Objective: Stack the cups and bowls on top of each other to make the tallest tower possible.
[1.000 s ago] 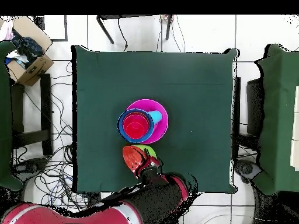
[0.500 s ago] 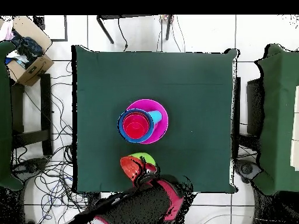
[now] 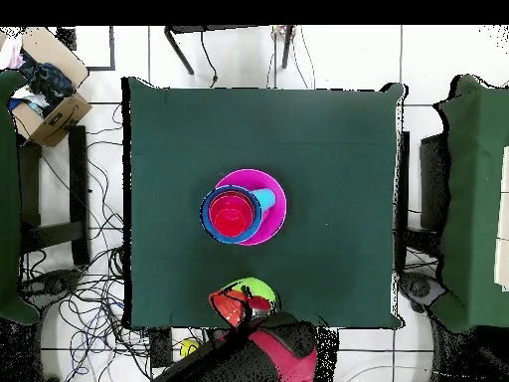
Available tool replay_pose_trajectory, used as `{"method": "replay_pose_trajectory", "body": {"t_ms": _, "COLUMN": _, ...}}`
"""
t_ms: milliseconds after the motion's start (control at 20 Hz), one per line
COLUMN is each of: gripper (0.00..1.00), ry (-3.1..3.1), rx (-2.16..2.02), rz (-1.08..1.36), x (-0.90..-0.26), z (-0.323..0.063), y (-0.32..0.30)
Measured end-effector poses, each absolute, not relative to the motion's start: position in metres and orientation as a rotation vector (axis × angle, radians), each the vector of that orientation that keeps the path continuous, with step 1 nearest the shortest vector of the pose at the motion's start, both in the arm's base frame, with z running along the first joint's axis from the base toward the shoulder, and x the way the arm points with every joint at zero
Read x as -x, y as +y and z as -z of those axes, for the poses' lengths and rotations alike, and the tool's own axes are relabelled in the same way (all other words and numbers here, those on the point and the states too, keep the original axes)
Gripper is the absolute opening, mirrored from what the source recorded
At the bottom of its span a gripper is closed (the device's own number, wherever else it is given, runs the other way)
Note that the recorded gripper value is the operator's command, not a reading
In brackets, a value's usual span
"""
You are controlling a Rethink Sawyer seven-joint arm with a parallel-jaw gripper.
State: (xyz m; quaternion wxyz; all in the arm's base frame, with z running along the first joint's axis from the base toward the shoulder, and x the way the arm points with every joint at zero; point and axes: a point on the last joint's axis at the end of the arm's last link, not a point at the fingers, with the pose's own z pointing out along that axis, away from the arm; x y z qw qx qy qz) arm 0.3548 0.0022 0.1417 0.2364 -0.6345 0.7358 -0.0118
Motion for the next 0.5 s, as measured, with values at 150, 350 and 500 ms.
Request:
{"method": "replay_pose_trajectory", "body": {"t_ms": 150, "gripper": 0.0, "ry": 2.009, "rx": 1.775, "rz": 0.02, "x": -0.354, "z": -0.159, "y": 0.001}}
{"method": "replay_pose_trajectory", "body": {"t_ms": 350, "gripper": 0.0, "ry": 2.036, "rx": 1.756, "rz": -0.023, "x": -0.367, "z": -0.182, "y": 0.005}}
{"method": "replay_pose_trajectory", "body": {"t_ms": 500, "gripper": 0.0, "ry": 2.082, "rx": 1.67, "rz": -0.091, "x": -0.388, "z": -0.195, "y": 0.01}}
